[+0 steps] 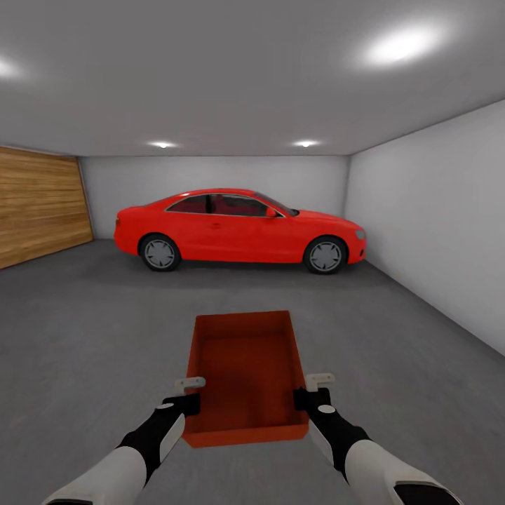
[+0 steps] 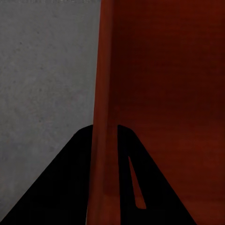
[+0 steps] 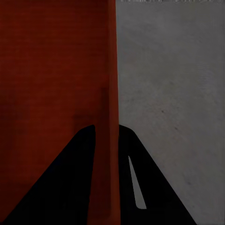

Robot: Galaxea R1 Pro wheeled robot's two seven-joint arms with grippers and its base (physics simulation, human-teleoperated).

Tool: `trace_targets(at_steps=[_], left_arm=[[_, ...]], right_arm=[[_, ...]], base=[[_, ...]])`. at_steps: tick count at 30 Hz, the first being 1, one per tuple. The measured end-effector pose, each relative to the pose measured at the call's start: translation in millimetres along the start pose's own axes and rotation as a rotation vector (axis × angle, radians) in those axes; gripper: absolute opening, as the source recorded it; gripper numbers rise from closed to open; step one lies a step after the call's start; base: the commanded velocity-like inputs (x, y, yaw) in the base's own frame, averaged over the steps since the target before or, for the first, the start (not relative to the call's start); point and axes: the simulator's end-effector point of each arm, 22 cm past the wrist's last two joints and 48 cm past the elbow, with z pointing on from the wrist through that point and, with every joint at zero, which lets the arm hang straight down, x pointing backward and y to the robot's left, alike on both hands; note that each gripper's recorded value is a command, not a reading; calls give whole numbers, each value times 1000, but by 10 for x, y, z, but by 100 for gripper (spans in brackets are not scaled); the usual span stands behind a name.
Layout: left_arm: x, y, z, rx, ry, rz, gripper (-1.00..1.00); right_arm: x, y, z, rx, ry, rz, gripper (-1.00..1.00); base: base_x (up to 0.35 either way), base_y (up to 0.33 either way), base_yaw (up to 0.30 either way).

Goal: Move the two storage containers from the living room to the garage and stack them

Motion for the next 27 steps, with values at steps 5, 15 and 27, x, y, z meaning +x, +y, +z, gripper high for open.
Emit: trace_targets(at_steps=[5, 15, 27], left_arm=[[-1, 2, 0, 1, 0, 1, -100], [-4, 2, 0, 1, 0, 2, -100], [1, 2, 0, 1, 1, 1, -100]], right_arm=[[2, 2, 0, -1, 0, 1, -100], [2, 2, 0, -1, 1, 2, -100], [4, 2, 0, -1, 1, 1, -100]], base=[[320, 0, 0], [321, 0, 0], [321, 0, 0]])
